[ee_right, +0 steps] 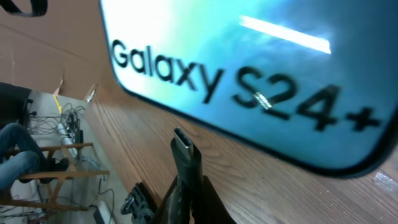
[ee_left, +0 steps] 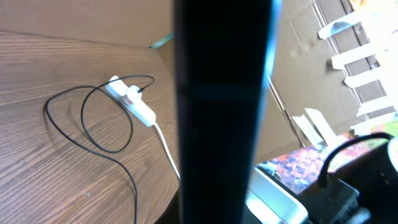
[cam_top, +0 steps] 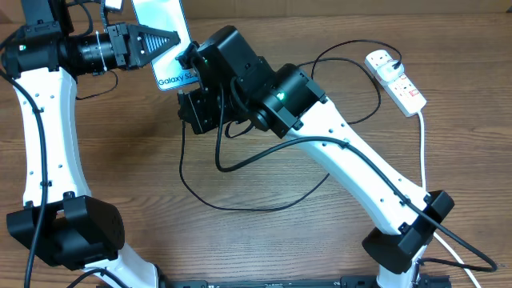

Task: Plug charger to phone and switch on socket

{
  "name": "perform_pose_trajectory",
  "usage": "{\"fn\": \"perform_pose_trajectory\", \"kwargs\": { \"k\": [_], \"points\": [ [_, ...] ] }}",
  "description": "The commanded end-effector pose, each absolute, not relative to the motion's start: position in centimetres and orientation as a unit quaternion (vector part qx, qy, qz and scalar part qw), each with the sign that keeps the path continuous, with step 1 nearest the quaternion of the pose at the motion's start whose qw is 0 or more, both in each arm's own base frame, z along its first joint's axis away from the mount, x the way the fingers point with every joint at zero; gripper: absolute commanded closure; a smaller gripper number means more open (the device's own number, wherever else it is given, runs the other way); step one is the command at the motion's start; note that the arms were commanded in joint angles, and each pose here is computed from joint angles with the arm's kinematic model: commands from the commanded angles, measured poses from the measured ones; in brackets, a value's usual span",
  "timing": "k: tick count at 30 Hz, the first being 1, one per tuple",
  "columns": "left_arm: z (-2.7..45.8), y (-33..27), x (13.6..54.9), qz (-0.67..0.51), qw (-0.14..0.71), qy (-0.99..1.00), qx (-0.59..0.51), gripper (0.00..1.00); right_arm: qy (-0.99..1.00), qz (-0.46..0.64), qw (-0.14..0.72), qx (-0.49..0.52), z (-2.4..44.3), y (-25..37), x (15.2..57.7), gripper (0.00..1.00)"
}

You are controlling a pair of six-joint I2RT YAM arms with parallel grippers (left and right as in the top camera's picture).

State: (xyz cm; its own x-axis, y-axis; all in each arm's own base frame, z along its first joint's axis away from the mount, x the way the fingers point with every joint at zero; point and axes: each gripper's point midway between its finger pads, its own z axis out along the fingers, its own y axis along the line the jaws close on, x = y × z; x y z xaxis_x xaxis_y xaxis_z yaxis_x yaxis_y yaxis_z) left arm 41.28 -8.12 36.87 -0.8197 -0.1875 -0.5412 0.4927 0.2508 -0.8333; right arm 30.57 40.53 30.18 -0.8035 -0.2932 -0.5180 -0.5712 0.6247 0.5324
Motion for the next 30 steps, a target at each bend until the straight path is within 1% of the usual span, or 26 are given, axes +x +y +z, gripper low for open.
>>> {"fn": "perform_pose_trajectory", "kwargs": {
  "k": [1, 30],
  "points": [
    [38.21, -8.7, 40.54, -0.622, 0.292, 0.715, 0.134, 0.96, 0.865, 0.377, 0.214, -0.253, 32.7, 39.75, 30.33, 0.96],
    [39.11, -8.87, 40.01, -0.641, 0.293, 0.694, 0.148, 0.96, 0.857, 0.39, 0.212, -0.263, 33.07, 39.83, 30.34, 0.96]
  ]
}}
